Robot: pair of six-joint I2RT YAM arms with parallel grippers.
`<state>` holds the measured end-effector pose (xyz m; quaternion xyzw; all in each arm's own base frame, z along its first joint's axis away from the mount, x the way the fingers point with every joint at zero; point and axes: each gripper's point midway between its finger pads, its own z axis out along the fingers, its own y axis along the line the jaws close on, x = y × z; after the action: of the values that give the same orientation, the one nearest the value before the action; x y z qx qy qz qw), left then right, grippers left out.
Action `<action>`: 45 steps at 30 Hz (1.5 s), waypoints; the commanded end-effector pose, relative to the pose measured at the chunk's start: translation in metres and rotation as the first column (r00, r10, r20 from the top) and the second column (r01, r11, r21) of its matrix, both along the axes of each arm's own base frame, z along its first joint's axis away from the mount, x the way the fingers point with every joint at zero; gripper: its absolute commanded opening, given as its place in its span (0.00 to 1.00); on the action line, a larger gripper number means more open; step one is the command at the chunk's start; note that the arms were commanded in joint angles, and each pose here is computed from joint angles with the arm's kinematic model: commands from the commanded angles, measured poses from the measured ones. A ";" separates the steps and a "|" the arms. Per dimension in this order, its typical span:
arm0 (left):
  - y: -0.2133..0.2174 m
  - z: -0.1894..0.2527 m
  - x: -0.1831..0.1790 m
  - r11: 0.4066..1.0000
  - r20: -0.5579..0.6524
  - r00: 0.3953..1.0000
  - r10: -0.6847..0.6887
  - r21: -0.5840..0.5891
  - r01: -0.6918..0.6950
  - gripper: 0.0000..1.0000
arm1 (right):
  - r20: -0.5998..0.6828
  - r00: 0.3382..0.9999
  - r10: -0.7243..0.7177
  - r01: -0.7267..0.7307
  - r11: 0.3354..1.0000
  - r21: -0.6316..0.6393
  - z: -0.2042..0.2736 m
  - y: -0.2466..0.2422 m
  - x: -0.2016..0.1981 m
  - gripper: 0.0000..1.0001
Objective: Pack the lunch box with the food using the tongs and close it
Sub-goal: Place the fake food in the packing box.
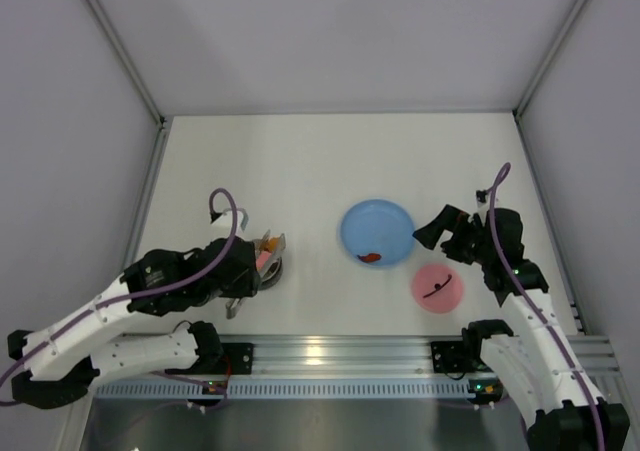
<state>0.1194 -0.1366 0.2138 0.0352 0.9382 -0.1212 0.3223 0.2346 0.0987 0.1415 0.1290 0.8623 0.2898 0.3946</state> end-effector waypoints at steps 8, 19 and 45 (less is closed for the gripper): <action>0.048 -0.022 -0.019 0.991 -0.040 0.991 0.131 0.037 -0.129 0.42 | 0.071 0.997 0.001 -0.002 1.000 0.019 0.011 0.001 0.015 0.99; 0.048 -0.026 -0.018 0.989 -0.038 0.988 0.147 0.040 -0.146 0.50 | 0.067 0.998 0.002 -0.003 1.000 0.017 0.011 0.001 0.017 0.99; -0.122 0.025 0.047 0.975 0.044 0.974 -0.221 -0.018 0.222 0.50 | 0.070 0.998 -0.002 0.002 1.000 0.010 0.014 0.000 0.010 0.99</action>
<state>0.1557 -0.2148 0.2243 0.0983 0.9394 -0.1066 0.3105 0.2397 0.1017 0.1447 0.1254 0.8570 0.2994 0.4003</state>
